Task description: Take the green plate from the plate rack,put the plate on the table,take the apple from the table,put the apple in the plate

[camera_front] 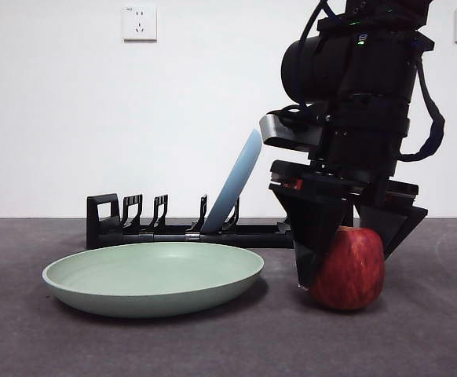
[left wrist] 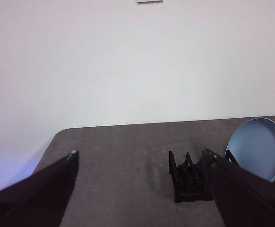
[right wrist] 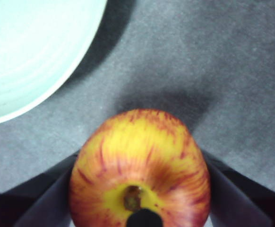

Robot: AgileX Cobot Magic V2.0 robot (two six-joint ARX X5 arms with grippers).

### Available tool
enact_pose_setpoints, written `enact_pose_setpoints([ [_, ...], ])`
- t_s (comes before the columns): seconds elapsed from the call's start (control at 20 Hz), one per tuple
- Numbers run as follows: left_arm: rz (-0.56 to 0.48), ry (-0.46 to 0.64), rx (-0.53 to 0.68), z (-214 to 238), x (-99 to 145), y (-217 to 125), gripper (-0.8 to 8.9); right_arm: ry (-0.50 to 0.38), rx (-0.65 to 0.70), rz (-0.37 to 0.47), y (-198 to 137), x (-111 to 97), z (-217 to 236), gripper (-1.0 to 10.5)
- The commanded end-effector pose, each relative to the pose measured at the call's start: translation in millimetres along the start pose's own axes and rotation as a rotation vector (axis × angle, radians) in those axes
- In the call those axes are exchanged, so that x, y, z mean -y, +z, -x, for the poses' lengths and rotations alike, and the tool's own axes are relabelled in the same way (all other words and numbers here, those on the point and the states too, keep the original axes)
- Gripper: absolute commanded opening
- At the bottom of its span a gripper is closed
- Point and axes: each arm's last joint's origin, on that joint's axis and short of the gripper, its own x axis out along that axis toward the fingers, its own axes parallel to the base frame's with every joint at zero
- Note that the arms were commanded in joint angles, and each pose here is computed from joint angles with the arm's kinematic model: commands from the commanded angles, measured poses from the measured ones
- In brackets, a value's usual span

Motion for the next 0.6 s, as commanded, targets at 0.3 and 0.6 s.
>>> enact_pose_setpoints([
  [0.3, -0.013, 0.002, -0.001, 0, 0, -1, 4.36, 0.018, 0.111, 0.026, 24, -22, 24, -0.1],
  [0.6, -0.014, -0.008, -0.003, 0, 0, -1, 4.36, 0.06, 0.35, 0.162, 63, -62, 63, -0.1],
])
